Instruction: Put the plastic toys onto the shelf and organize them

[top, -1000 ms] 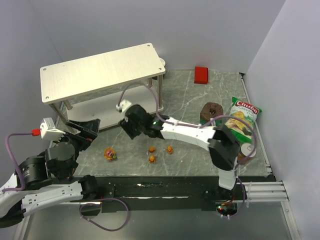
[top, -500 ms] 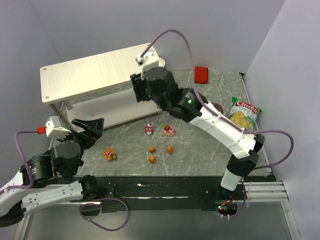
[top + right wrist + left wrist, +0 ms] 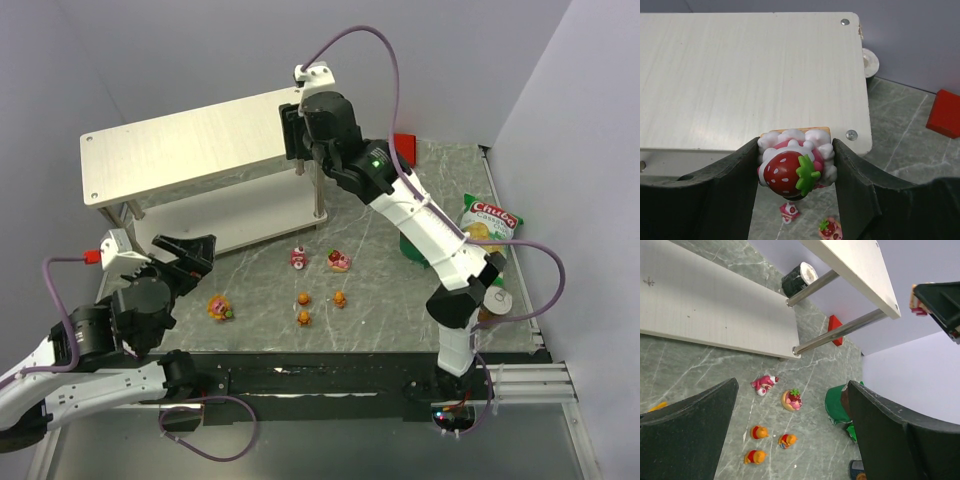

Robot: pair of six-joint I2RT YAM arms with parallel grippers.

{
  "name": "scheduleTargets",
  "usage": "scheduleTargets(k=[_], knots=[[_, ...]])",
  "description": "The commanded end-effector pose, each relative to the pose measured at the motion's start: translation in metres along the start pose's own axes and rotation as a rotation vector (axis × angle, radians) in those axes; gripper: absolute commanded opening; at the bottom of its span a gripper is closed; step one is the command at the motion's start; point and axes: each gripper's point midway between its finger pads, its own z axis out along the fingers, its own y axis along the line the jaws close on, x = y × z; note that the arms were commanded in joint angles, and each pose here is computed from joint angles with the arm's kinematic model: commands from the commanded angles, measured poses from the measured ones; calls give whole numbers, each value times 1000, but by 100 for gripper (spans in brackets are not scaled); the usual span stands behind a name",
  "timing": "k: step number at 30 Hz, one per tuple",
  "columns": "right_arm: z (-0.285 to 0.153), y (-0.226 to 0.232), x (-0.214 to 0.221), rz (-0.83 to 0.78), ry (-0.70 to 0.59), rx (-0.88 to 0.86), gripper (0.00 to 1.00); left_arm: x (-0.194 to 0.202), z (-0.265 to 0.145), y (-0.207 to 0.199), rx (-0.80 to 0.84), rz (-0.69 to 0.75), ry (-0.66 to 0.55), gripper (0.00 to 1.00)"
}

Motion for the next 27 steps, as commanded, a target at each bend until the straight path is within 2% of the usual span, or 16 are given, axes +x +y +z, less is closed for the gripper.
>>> scheduleTargets(k=[1,12,17,24,27], knots=[[1,-3,-36,46,-108,-20,11,8,4,-7,3,15,6,96],[32,3,-15,40,-66,-18,12,15,9,-9,-11,32,4,96],[38,-1,-13,45,-51,16,22,14,10,-7,-18,36,-7,96],[48,-6,6,83,7,27,30,13,11,-5,-26,35,-18,96],[50,-6,10,82,21,24,42,14,12,-5,-32,41,-21,96]])
